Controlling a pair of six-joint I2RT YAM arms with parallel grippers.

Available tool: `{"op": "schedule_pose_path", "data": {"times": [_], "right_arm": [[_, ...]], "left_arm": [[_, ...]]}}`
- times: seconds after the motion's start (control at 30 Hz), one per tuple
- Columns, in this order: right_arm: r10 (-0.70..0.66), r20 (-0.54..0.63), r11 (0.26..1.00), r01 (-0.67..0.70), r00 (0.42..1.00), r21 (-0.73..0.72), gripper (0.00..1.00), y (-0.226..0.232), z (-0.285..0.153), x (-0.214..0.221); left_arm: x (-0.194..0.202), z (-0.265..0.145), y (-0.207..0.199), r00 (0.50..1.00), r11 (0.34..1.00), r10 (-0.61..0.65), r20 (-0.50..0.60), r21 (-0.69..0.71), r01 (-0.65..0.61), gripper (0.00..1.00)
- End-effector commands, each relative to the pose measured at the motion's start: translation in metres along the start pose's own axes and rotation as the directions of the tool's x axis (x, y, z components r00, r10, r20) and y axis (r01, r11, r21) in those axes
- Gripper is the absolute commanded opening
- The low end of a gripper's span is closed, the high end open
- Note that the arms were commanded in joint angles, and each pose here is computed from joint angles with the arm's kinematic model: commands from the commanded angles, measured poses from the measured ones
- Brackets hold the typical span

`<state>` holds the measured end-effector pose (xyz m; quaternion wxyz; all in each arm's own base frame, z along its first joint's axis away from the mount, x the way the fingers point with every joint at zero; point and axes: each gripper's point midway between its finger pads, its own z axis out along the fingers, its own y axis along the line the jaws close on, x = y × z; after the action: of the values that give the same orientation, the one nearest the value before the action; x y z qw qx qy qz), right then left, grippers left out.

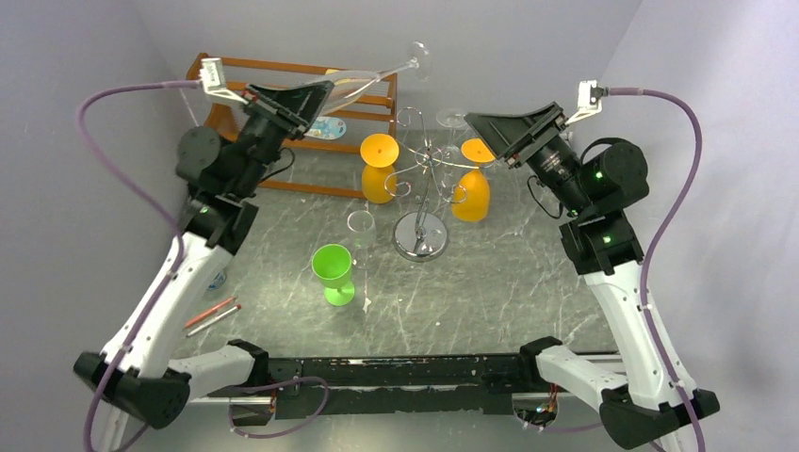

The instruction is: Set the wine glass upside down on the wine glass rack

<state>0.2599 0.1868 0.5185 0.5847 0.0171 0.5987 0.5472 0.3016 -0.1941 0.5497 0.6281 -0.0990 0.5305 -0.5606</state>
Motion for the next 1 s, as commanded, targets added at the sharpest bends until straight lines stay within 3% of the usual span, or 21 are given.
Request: {"op": "schedule_pose_path", "data": {"times": [0.0, 0.23, 0.37, 0.5, 0.7, 0.97], "right_arm": [[0.063, 0.127, 0.995, -0.053, 0.990, -0.084, 0.70, 0.010, 0.019, -0.022], [0.119, 0.187, 0.992, -0.110, 0.975, -0.057, 0.70, 0.017, 0.063, -0.003], [0.164, 0.288, 0.985, -0.170, 0.943, -0.004, 0.69, 0.006, 0.057, -0.008], [0.191, 0.375, 0.981, -0.183, 0.907, -0.056, 0.69, 0.012, 0.047, -0.024], [0.243, 0.403, 0.970, -0.226, 0.882, -0.089, 0.68, 0.017, 0.052, -0.034], [0.312, 0.385, 0.950, -0.298, 0.868, -0.098, 0.55, 0.024, 0.066, -0.040]], "left_arm": [[-0.006, 0.013, -0.050, 0.987, 0.961, -0.151, 0.060, 0.242, 0.133, 0.05], [0.037, 0.026, -0.079, 0.977, 0.929, -0.208, 0.042, 0.322, 0.183, 0.05], [0.042, 0.021, -0.081, 0.964, 0.914, -0.254, 0.077, 0.346, 0.213, 0.05], [0.049, 0.016, -0.080, 0.957, 0.903, -0.282, 0.073, 0.357, 0.239, 0.05], [0.052, 0.009, -0.080, 0.939, 0.875, -0.339, 0.057, 0.387, 0.292, 0.05], [0.062, 0.001, -0.080, 0.926, 0.851, -0.376, 0.016, 0.400, 0.339, 0.05]]}}
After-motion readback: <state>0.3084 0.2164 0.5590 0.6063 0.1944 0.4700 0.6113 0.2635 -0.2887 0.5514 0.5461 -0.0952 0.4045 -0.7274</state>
